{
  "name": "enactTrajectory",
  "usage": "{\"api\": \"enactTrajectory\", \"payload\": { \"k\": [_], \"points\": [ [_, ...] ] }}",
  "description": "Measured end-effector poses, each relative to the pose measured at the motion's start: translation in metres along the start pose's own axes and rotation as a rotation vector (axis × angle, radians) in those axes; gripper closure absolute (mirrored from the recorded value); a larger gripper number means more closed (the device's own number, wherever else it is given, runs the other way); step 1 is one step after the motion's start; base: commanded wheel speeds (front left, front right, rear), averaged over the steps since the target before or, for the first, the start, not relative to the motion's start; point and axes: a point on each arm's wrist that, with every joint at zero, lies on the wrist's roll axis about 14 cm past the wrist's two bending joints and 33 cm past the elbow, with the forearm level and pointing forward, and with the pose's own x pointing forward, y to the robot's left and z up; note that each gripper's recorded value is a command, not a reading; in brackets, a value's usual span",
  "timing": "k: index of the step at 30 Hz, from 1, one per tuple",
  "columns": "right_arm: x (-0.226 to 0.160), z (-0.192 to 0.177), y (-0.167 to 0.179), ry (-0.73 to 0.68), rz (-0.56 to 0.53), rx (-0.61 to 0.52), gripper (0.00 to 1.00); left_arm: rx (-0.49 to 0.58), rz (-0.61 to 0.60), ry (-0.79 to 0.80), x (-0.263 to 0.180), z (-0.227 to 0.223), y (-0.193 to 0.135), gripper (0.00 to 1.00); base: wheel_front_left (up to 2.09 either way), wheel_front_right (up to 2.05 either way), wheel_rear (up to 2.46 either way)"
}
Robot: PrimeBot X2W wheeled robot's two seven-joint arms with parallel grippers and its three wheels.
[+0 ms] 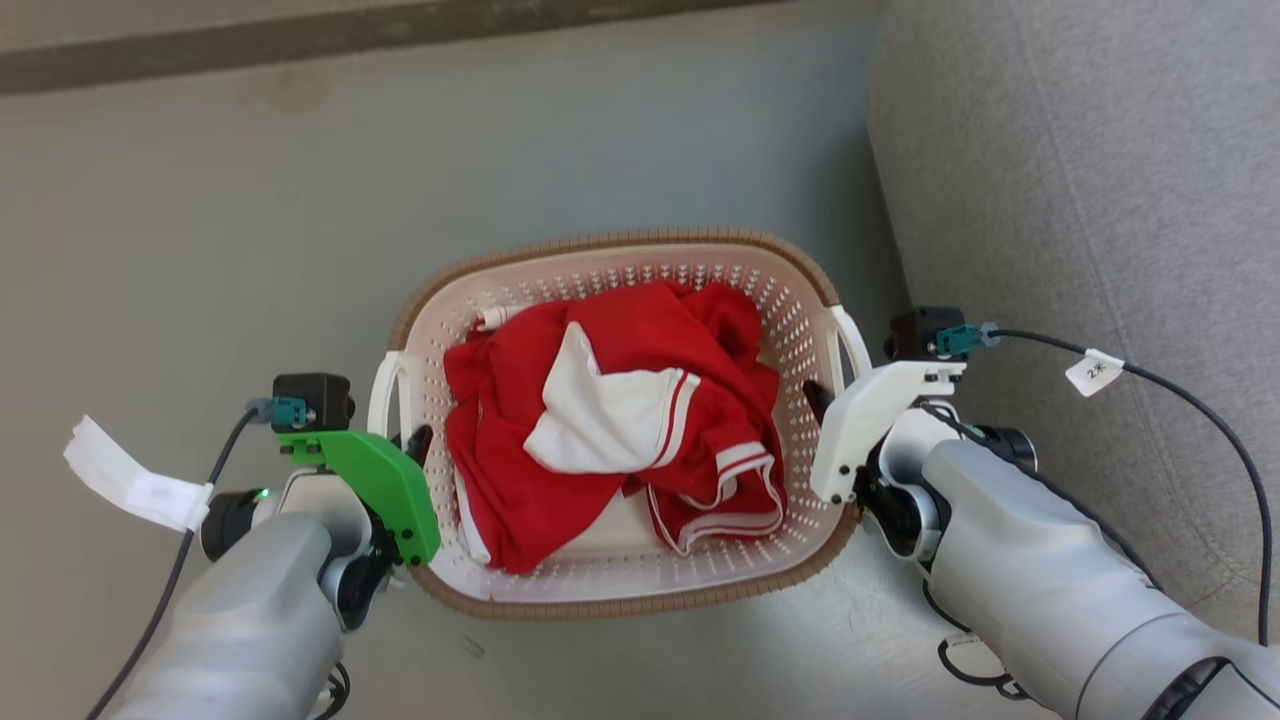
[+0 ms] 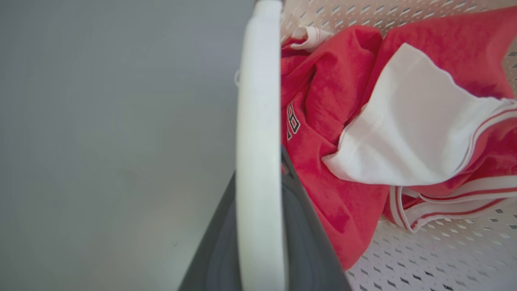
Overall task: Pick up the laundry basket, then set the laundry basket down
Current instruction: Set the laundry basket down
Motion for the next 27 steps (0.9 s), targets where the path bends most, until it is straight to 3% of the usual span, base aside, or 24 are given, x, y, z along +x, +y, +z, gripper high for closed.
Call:
{"api": "enactTrajectory", "payload": {
  "k": [27],
  "points": [
    [0.087, -0.028, -0.027, 0.044, -0.038, 0.027, 1.0, -0.138, -0.01, 0.031, 0.07, -0.022, 0.054, 1.0, 0.0, 0.0, 0.0]
  ]
}}
